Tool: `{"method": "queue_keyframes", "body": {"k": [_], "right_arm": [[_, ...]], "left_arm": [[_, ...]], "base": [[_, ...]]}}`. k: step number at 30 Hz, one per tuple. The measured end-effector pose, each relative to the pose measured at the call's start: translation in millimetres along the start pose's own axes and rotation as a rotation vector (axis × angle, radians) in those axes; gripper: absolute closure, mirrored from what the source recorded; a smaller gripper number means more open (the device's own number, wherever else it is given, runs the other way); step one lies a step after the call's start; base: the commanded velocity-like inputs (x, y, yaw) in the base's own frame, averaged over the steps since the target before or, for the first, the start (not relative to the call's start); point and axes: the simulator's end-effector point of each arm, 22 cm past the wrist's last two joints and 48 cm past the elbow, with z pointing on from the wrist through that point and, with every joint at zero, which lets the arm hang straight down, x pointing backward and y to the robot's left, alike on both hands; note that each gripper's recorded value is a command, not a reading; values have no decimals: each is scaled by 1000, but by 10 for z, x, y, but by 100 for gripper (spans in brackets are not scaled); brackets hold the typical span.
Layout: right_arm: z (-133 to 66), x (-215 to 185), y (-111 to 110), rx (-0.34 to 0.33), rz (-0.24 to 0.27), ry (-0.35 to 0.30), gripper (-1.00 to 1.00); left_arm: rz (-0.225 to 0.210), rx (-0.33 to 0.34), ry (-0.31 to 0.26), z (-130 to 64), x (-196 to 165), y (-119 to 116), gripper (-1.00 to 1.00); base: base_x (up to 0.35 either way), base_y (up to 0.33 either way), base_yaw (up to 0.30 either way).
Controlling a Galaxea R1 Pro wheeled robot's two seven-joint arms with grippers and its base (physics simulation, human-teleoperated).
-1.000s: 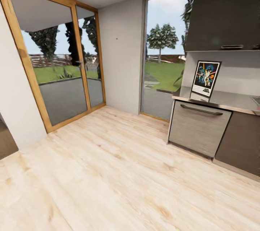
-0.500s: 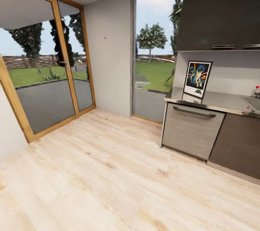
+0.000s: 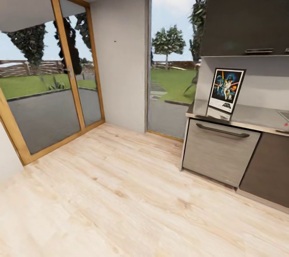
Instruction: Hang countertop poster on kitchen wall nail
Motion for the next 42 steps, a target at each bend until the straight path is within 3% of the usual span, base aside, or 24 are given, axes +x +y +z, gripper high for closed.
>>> {"method": "queue_keyframes", "body": {"k": [9, 21, 42], "right_arm": [[0, 0, 0, 1, 3, 0, -100], [0, 4, 3, 1, 4, 2, -100], [2, 7, 3, 1, 5, 2, -100]], "left_arm": [[0, 0, 0, 1, -1, 3, -100], [0, -2, 0, 2, -1, 6, -100], [-1, -3, 2, 3, 5, 11, -100]], "base": [[331, -84, -39], [287, -179, -264], [41, -31, -300]]}}
